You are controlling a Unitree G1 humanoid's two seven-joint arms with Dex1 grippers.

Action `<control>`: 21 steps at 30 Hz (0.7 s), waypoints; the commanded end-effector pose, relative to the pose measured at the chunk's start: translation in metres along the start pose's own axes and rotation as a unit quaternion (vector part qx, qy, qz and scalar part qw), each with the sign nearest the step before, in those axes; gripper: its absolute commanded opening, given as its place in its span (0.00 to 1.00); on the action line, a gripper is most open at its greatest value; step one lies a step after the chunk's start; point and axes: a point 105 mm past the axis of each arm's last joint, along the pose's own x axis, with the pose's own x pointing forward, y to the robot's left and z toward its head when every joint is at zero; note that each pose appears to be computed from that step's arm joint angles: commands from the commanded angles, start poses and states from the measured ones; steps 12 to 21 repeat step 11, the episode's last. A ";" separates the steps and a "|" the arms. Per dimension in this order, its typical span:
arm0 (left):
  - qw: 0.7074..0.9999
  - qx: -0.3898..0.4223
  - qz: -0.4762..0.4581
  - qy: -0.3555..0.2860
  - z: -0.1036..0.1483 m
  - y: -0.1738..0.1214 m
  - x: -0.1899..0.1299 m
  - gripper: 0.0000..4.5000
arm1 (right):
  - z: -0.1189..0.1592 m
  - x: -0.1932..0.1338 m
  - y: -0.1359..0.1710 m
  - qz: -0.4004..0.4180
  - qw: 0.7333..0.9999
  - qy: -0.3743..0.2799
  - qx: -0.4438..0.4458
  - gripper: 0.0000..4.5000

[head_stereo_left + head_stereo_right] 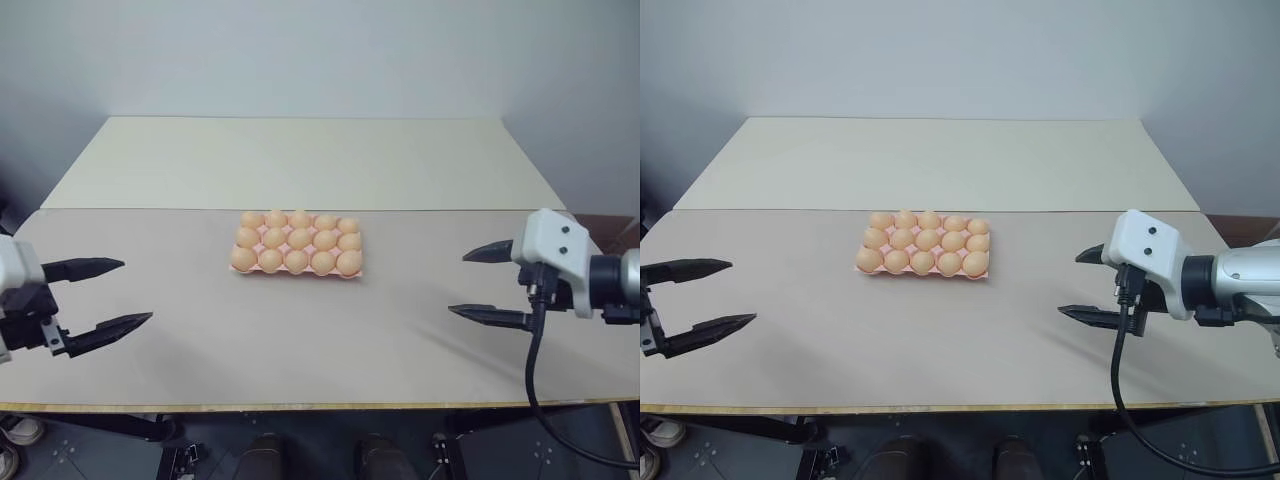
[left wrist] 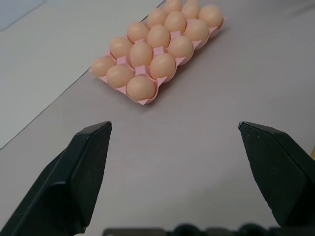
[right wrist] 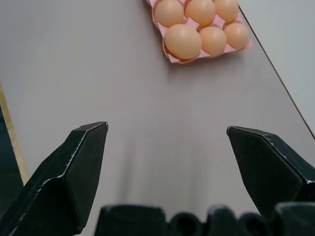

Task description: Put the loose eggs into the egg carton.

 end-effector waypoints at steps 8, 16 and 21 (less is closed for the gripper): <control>1.000 0.011 -0.015 0.015 0.013 -0.015 -0.009 1.00 | 0.005 -0.009 -0.007 0.011 0.999 0.001 -0.039 1.00; 1.000 0.000 -0.009 0.021 0.013 -0.013 -0.010 1.00 | 0.004 -0.009 -0.008 0.012 0.999 0.003 -0.040 1.00; 1.000 0.000 -0.009 0.021 0.013 -0.013 -0.010 1.00 | 0.004 -0.009 -0.008 0.012 0.999 0.003 -0.040 1.00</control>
